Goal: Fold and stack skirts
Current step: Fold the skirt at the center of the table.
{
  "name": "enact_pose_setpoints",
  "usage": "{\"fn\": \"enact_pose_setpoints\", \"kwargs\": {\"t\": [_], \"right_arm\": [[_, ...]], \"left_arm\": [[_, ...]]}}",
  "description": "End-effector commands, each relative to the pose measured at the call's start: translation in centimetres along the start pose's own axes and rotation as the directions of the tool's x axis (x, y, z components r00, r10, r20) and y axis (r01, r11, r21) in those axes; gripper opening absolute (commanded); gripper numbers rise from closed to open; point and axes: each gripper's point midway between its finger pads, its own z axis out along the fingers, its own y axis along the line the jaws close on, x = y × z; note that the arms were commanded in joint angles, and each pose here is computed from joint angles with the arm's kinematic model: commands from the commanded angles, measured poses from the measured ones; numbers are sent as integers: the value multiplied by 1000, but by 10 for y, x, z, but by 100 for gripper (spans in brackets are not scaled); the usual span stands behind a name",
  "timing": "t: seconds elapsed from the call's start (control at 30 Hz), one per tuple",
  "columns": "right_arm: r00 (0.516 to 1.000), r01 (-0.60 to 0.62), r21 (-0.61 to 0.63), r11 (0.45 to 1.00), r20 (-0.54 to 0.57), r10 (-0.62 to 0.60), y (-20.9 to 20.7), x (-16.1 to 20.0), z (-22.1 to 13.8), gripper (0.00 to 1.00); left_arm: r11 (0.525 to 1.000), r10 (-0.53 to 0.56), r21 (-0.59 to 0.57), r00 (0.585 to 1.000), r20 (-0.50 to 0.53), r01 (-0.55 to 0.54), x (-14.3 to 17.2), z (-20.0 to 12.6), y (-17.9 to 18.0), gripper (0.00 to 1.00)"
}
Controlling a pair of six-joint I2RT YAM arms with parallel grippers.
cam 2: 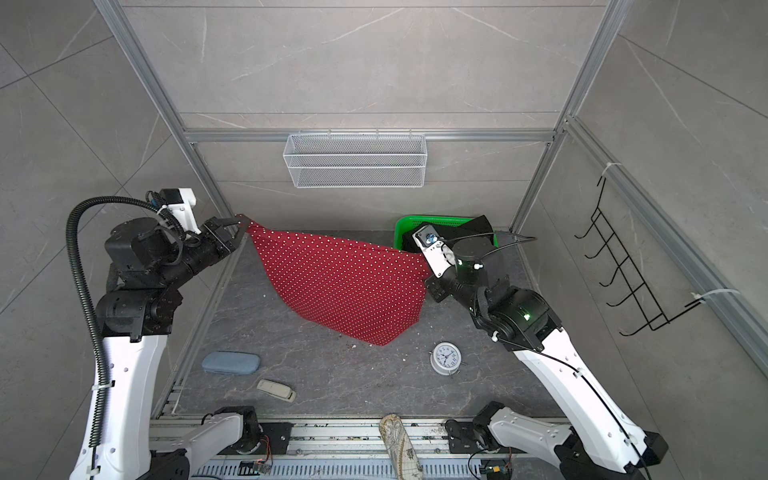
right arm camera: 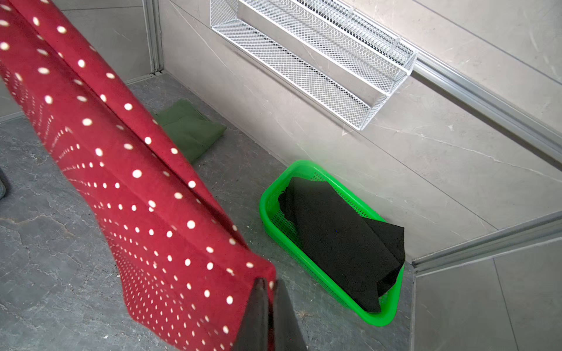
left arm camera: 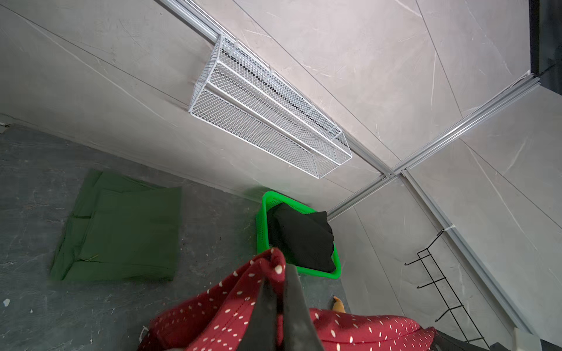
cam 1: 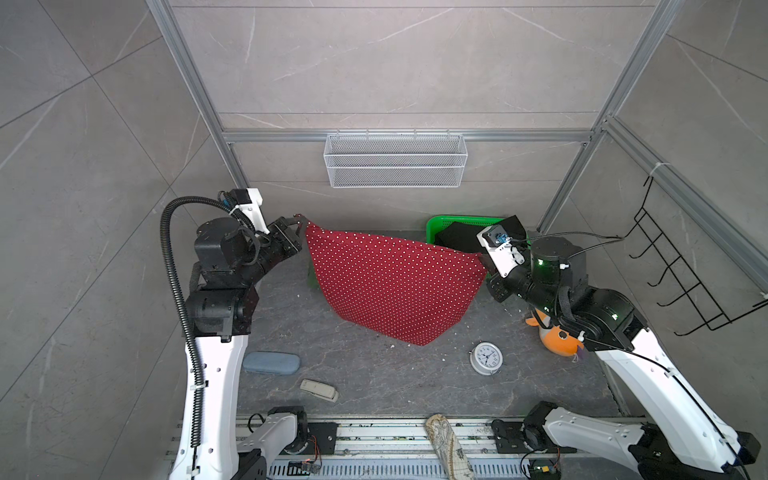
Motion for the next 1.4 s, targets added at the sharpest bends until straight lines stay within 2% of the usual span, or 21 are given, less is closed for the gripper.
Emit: {"fn": "enact_pose_setpoints", "kwargs": {"t": [0.0,0.27,0.4,0.57,0.7,0.9,1.07,1.27,1.37], "right_arm": [[999,-11,109,994,-51,17,-20,12,-2,0],[998,-54,149,987,-32,59,-30,20,34,0],[994,-98,152,983,-24,103,-42,19,58,0],[990,-138,180,974,32,135,-66,1,77,0],[986,-156,206,966,84,141,-86,-17,78,0],[982,-154,239,959,144,122,-103,-36,50,0],[984,-175,188,967,78,163,-82,1,38,0],[968,-236,52,970,-76,240,-28,84,29,0],[946,-297,-37,954,-145,289,2,116,19,0]], "left_arm": [[999,1,37,996,84,-4,-29,7,-11,0],[997,-34,72,999,32,31,-30,54,4,0],[996,-7,86,1000,23,5,-34,73,7,0],[984,51,169,997,53,-59,-48,96,-3,0],[963,86,248,994,71,-101,-62,104,-22,0],[928,140,335,986,95,-164,-74,94,-52,0],[919,154,358,986,61,-165,-53,79,-53,0],[939,116,329,993,-31,-100,6,56,-27,0],[952,67,303,993,-93,-36,42,40,-11,0]]}}
